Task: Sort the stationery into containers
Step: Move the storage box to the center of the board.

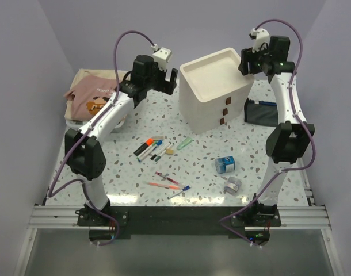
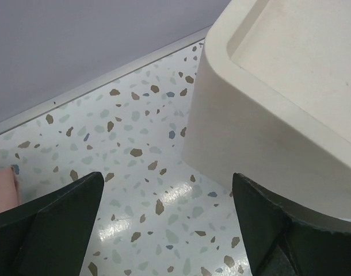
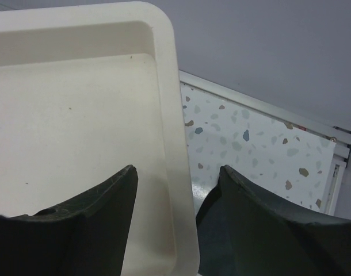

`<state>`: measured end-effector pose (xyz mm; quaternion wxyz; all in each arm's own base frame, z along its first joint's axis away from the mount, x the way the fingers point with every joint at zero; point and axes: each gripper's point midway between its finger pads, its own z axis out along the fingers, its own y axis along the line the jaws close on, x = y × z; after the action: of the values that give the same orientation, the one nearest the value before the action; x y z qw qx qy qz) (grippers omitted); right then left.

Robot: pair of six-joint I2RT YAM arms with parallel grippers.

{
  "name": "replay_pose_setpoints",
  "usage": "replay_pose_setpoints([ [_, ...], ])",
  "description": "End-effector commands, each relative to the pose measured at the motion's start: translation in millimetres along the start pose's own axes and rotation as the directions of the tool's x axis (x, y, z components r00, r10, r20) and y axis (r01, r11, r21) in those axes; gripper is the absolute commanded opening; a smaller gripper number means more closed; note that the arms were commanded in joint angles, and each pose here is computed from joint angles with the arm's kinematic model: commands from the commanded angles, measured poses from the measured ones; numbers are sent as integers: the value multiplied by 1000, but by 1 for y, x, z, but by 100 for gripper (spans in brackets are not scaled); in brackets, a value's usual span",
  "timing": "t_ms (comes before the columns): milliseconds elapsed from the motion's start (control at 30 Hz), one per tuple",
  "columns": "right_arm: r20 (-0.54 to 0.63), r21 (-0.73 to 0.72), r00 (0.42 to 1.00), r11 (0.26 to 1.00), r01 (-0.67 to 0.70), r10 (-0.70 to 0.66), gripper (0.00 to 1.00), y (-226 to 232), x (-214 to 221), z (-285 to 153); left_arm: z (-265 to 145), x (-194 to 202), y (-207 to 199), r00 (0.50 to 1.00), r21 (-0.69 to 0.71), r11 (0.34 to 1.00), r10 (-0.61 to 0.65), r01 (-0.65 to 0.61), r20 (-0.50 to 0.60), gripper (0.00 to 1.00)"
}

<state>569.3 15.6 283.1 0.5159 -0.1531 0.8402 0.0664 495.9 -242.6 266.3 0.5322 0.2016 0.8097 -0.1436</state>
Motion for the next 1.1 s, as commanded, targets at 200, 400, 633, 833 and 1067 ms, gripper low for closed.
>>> replay_pose_setpoints([
  [200, -15, -36, 999, 998, -43, 43, 53, 5, 5, 12, 13, -17, -5, 997, 5, 999, -52, 52, 48, 98],
  [400, -7, -25, 997, 996, -83, 83, 9, 3, 4, 16, 12, -13, -5, 998, 3, 999, -53, 53, 39, 98],
  [633, -10, 84, 949, 946, -314, 316, 0, 0, 19, 13, 2, -18, -5, 997, -1, 999, -54, 54, 47, 98],
  [833, 4, 82, 929, 925, -370, 371, 0, 17, 14, 14, -8, -20, 0, 998, -31, 998, -44, 46, 52, 98],
  [1067, 21, 146, 873, 862, -485, 487, 0, 30, 13, 14, -17, -26, 3, 997, -49, 998, -39, 42, 70, 98],
])
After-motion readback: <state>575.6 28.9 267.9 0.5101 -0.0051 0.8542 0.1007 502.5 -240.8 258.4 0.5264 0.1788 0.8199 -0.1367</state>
